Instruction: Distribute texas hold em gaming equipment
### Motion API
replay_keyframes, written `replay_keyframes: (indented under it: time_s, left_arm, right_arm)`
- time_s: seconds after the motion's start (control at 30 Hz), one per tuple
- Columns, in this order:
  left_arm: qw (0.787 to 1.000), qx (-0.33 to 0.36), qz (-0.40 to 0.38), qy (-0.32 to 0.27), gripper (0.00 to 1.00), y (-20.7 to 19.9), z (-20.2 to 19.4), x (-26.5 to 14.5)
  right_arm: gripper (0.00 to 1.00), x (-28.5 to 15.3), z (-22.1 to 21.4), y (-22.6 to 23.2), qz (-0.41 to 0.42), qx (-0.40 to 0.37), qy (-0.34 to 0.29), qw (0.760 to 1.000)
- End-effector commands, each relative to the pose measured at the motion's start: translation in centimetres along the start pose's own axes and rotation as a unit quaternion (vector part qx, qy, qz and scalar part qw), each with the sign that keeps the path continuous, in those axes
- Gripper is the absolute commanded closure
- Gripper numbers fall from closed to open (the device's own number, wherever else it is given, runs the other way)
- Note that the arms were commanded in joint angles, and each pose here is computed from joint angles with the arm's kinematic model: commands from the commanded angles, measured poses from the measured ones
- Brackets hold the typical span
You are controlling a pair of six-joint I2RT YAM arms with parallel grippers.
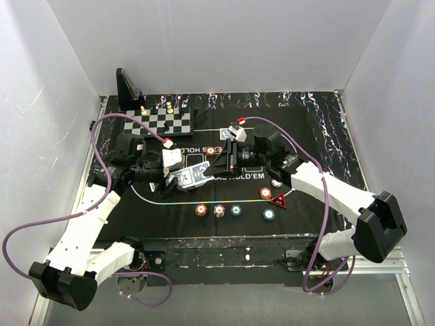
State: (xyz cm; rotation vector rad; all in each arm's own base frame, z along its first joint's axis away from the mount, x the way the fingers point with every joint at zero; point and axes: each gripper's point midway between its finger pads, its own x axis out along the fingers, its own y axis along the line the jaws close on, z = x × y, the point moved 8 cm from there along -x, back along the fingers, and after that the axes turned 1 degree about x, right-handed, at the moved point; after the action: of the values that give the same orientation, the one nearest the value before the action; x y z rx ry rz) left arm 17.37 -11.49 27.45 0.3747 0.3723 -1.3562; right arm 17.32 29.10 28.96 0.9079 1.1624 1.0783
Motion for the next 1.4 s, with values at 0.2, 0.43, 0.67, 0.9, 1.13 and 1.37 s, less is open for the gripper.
replay_keyframes:
  time_s: [0.2,0.43,0.67,0.9,1.13,1.37]
  left_arm:
    - [0.999,0.021,-0.002,-0.024,0.63,-0.1,1.2,-0.3]
    - [1.000,0.021,0.001,-0.022,0.64,-0.2,1.1,-0.4]
    - [1.000,0.021,0.001,-0.023,0.64,-0.1,1.1,-0.3]
    - [1.000,0.020,0.002,-0.021,0.64,-0.2,1.0,-0.3]
    - [1.000,0.020,0.002,-0.020,0.65,-0.2,1.0,-0.4]
    - [1.000,0.018,0.000,-0.020,0.66,-0.6,1.2,-0.8]
  right_arm:
    - [0.85,-1.8,0.2,0.5,0.009,-0.017,-0.021,1.000]
    - [0.96,-2.9,0.4,0.2,-0.001,-0.016,-0.038,0.999]
    - [0.99,-4.4,0.7,0.2,-0.004,-0.016,-0.058,0.998]
    - [0.99,-6.7,1.4,1.5,0.019,-0.021,-0.083,0.996]
    - [0.99,-8.6,2.8,1.8,0.041,-0.010,-0.106,0.994]
    - [0.99,-9.1,5.7,0.0,0.031,0.007,-0.130,0.991]
